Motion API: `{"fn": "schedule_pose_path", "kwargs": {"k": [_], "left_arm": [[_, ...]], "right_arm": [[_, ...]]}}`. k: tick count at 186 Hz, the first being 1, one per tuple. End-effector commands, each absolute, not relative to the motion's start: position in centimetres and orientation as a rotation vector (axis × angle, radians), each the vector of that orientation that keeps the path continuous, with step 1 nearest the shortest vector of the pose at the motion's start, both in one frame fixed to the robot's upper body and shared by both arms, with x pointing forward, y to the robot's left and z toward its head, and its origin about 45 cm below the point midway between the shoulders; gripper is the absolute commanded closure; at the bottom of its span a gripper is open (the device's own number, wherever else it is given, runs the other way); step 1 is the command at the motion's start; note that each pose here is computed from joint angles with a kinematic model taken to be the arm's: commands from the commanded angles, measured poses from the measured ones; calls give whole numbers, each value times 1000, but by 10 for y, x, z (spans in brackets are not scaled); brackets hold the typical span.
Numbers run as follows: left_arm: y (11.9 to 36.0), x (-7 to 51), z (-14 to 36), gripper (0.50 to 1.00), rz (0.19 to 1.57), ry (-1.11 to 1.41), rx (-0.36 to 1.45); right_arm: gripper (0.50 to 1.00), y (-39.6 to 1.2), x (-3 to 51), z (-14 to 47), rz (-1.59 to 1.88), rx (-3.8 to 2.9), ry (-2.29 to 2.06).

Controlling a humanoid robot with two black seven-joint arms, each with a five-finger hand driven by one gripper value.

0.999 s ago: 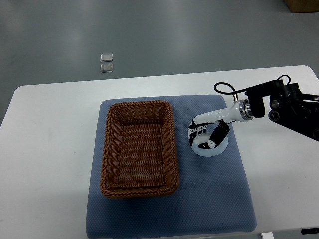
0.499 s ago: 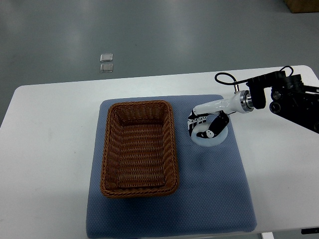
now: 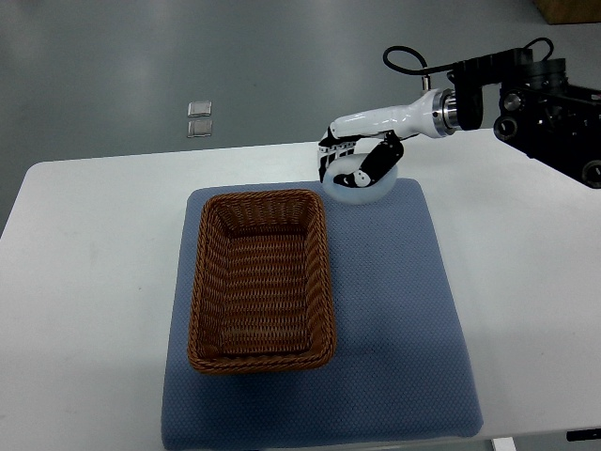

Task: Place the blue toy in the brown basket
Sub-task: 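Lift the plush toy with the right hand and carry it over the basket, then open the right hand to drop the toy into the basket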

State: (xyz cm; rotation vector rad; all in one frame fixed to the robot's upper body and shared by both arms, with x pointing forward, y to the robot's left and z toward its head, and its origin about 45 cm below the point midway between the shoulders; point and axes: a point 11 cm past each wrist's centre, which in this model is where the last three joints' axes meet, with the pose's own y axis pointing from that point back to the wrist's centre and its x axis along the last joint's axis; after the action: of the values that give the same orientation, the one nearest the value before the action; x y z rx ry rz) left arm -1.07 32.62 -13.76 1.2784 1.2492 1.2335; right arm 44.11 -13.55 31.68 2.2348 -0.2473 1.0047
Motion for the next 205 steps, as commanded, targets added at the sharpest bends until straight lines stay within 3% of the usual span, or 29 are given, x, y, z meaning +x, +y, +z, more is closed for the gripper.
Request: {"fn": "schedule_pose_path", "kwargs": {"k": [1, 51, 117, 149, 169, 205], "left_arm": [[326, -11, -138, 500, 1233, 1249, 1278], [326, -11, -138, 500, 1233, 1249, 1278], [326, -11, -138, 500, 1234, 1249, 1279], [326, -11, -138, 500, 1233, 1249, 1278], [326, -11, -138, 500, 1234, 1249, 1279], [326, -11, -138, 500, 1233, 1249, 1278]], "right_arm": [[985, -101, 437, 321, 1036, 2294, -218], [977, -38, 418, 293, 994, 2475, -233], [961, -27, 394, 237, 859, 2557, -283], [861, -28, 397, 236, 864, 2558, -322], [826, -28, 396, 235, 864, 2560, -324], [816, -27, 396, 235, 862, 2561, -323]]}}
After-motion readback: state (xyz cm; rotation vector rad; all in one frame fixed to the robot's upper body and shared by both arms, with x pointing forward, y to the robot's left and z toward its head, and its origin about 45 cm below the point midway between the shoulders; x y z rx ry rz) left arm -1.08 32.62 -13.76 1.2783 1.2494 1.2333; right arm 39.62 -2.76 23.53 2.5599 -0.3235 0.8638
